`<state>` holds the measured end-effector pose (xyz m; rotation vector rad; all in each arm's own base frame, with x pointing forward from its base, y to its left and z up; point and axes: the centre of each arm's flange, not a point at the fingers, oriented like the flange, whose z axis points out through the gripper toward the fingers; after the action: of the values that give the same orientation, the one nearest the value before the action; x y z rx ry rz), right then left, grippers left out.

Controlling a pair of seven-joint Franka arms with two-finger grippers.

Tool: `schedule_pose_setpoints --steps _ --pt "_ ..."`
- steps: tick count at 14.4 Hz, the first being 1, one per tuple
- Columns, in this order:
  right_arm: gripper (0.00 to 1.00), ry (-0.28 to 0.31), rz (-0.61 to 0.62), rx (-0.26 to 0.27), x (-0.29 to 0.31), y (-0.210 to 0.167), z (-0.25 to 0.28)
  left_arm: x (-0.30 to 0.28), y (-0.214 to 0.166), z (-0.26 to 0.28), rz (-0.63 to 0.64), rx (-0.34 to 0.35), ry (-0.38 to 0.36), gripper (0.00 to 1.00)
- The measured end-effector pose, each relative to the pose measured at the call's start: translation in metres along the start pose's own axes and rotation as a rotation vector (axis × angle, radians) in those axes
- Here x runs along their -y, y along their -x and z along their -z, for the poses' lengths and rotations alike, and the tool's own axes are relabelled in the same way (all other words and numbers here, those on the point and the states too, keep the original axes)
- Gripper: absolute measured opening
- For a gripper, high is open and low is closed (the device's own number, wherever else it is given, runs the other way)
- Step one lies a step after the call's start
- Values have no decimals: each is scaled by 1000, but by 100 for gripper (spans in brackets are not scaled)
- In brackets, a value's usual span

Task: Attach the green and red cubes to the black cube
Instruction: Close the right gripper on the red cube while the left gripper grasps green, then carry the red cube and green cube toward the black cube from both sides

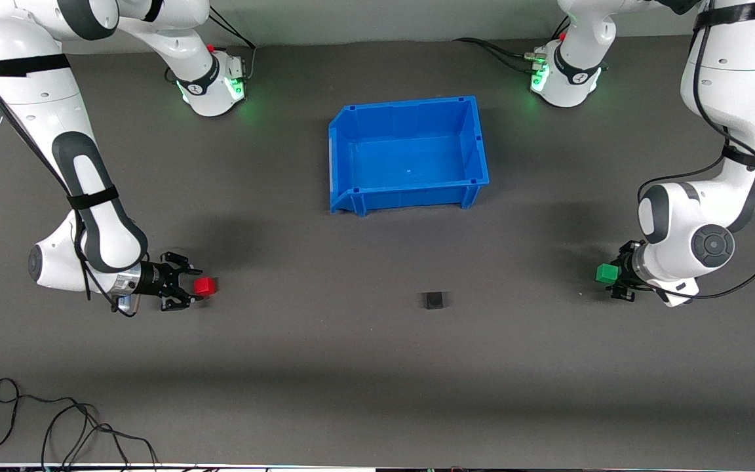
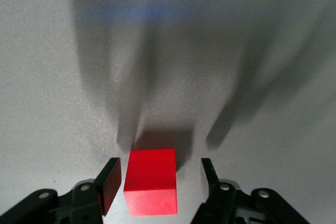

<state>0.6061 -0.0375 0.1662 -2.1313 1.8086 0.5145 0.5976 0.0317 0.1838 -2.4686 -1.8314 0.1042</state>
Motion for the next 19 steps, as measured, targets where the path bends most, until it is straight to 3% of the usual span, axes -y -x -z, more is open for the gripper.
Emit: schedule_pose_setpoints --steps 2,3,8,12,16,19 --pt "46 -2 2 -1 1 0 1 0 0 -3 0 1 -4 55" --pt "40 -4 3 -1 2 1 2 0 0 -4 0 1 -3 41" --pt "40 -19 29 15 18 10 18 -3 3 -1 -6 0 4 39" --pt "40 -61 59 38 50 35 52 -15 -1 33 -2 7 -18 39" --pt "40 -92 3 39 90 108 60 -28 -2 70 60 6 -12 39" --pt "40 -84 -53 45 113 167 41 -31 4 72 69 6 -7 39"
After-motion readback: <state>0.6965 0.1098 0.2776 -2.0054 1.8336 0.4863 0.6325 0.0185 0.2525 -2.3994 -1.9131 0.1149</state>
